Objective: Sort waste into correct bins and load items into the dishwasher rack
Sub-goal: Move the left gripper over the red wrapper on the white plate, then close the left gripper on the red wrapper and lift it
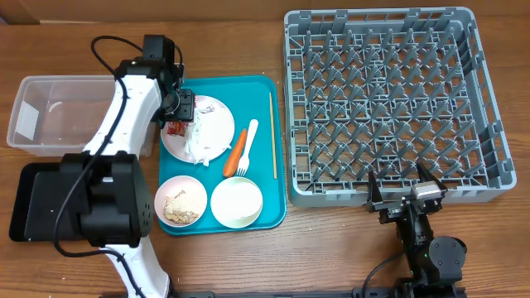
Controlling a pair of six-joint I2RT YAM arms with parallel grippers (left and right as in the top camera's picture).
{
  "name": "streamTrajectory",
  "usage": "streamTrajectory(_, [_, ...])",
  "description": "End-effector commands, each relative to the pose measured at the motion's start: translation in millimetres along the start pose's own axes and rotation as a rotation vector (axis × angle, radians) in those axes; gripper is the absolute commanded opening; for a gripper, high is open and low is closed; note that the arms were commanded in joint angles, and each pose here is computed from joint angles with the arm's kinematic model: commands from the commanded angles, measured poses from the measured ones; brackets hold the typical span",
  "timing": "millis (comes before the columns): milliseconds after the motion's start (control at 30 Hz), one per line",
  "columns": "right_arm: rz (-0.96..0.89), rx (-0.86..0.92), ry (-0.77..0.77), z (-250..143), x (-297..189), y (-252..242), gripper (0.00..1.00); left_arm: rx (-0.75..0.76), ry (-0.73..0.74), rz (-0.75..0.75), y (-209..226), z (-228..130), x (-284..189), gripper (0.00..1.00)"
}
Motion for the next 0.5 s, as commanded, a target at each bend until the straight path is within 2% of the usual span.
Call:
streamTrajectory(0, [0.0, -0.001, -0.005, -2, 0, 0, 1.0, 0.026, -0.009, 0.009, -2, 6, 9, 0.58])
streamTrajectory(267, [0.0, -0.001, -0.005, -2, 0, 0, 1.0, 0.024, -0.001, 0.016, -2, 9, 31, 0.57])
streamTrajectory(467, [-0.001, -0.001, -0.005, -2, 0, 0, 1.0, 0.023, -0.009, 0.02, -2, 12, 37, 0.44])
Point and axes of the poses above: each gripper's point midway between its finger pads, its own x axis out along the fingers, its own y axis along the line the jaws close on, z = x × y, the point moved 7 cm from there along -x, back along the fingers, and after that the axes turned 10 degrees about -x, right-handed, at the moved point
